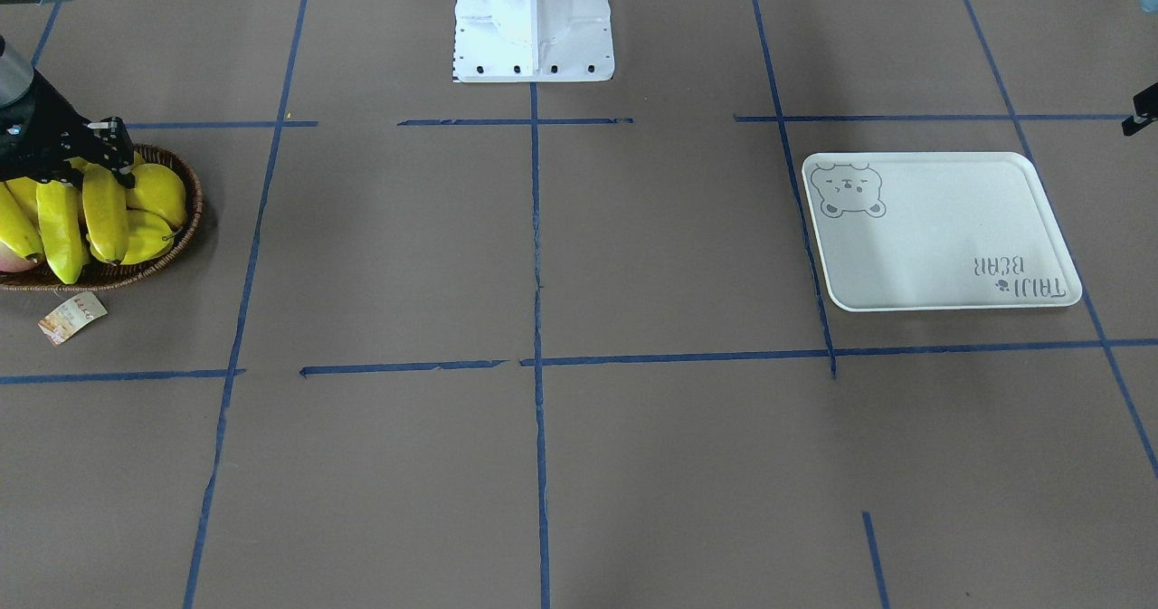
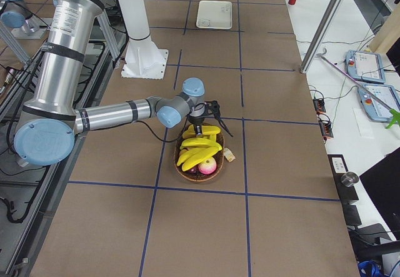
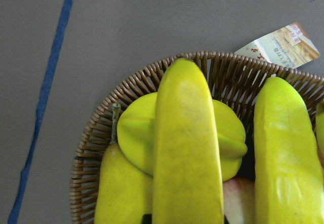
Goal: Transfer all bananas from basket to plate
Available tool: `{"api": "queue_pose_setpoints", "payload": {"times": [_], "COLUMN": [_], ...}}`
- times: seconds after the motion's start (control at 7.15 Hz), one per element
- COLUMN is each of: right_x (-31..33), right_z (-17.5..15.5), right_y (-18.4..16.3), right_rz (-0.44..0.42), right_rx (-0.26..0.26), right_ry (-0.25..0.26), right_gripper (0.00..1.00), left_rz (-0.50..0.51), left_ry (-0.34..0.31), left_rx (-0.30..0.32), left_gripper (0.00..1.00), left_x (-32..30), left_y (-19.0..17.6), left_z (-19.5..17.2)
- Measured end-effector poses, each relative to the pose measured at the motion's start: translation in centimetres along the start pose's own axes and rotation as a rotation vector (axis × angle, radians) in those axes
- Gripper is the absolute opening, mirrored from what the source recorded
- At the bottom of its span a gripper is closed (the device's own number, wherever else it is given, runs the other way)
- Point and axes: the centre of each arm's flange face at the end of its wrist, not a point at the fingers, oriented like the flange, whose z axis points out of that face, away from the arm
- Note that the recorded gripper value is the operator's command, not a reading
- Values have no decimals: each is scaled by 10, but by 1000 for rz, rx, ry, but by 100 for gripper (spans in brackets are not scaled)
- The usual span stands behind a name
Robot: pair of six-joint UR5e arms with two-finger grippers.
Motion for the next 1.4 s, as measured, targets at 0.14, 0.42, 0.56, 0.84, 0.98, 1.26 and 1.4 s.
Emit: {"api": "queue_pose_setpoints", "payload": {"times": [0.14, 0.42, 0.56, 0.84, 0.98, 1.26, 1.4], "right_x": [-1, -8, -13, -13, -18, -31, -38], "right_z": [-1, -10, -22, -50, -63, -75, -78], "right_y": [-1, -2, -4, -10, -15, -29, -37], "right_rz": [-1, -9, -12, 7, 6, -8, -5], "right_rx": [3, 13, 24, 42, 53, 77, 90], "right_ry": [-2, -22, -46, -113, -145, -183, -195], "right_gripper": [8, 8, 8, 8, 10, 10, 10], "left_rz": [0, 2, 3, 4, 6, 18, 31], "left_ry": [1, 1, 1, 1, 0, -2, -2], "left_rx": [0, 2, 3, 4, 8, 20, 31], "left_gripper": [100, 100, 100, 100, 100, 100, 100], "left_x": [0, 1, 1, 1, 3, 10, 16], "left_y": [0, -1, -1, -2, -3, -5, -7], "left_z": [0, -1, -1, -1, -3, -10, -15]}}
